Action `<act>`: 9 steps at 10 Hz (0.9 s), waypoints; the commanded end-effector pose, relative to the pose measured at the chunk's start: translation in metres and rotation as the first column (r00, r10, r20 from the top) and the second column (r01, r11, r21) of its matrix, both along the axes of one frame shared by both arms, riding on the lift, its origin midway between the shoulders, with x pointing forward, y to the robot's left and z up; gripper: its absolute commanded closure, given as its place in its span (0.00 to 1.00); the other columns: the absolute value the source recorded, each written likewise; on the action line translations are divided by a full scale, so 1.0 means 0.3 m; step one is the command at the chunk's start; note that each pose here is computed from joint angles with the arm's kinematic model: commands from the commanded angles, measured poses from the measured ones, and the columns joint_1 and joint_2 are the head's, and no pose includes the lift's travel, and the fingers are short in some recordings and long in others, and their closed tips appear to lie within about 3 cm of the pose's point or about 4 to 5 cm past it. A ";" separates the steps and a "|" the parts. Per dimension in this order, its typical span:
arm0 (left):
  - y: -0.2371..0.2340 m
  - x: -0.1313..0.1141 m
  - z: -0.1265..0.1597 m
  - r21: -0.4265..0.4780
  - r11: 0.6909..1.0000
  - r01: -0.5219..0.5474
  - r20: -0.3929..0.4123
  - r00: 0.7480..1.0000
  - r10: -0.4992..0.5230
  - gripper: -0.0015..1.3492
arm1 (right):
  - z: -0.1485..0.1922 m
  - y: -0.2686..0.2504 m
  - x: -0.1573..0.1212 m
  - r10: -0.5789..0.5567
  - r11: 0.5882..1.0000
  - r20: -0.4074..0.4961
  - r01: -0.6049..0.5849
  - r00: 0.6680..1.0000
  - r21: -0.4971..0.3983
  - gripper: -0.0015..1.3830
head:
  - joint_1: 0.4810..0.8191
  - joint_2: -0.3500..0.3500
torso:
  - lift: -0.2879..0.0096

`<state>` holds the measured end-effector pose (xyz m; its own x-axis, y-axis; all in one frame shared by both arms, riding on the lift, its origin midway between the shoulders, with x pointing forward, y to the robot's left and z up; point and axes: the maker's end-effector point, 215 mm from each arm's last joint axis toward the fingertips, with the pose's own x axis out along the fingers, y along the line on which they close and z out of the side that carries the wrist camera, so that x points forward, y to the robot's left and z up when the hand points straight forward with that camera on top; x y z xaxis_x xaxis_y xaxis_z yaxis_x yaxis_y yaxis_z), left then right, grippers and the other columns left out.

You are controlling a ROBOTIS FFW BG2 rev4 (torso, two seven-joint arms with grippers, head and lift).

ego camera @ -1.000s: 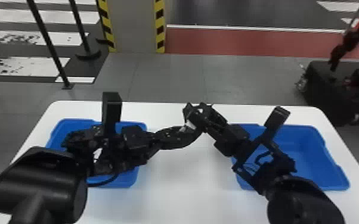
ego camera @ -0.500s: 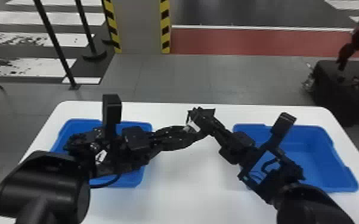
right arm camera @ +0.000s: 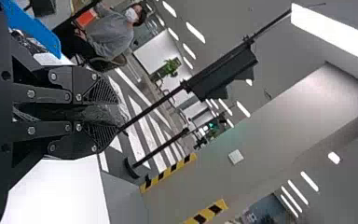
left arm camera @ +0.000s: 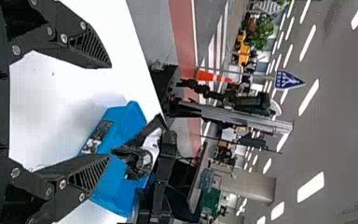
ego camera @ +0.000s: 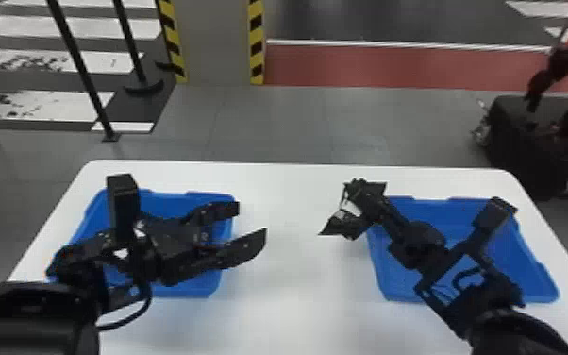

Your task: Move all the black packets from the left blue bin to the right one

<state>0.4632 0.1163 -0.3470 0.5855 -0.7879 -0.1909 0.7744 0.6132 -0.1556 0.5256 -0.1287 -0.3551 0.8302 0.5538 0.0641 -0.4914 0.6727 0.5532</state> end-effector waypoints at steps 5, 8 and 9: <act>0.510 -0.101 0.023 0.112 0.942 -0.316 0.041 0.949 0.314 0.10 | -0.256 -0.416 0.018 -0.292 0.952 -0.091 0.280 0.952 -0.125 0.83 | 0.63 0.50 | 0.60; 0.688 -0.110 -0.073 0.219 0.886 -0.410 -0.037 0.904 0.427 0.10 | -0.250 -0.457 -0.032 -0.349 0.929 -0.090 0.332 0.933 -0.162 0.03 | 0.63 0.55 | 0.60; 0.677 -0.098 -0.136 0.229 0.891 -0.391 -0.093 0.903 0.420 0.10 | -0.207 -0.437 -0.067 -0.343 0.932 -0.070 0.330 0.937 -0.153 0.11 | 0.63 0.56 | 0.60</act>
<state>0.4328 0.3198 -0.3785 0.8145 -0.4217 -0.3985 0.4330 0.8990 -0.0662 0.5105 -0.2623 -0.4240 0.9672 0.2373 -0.0906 -0.1667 0.8620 0.4788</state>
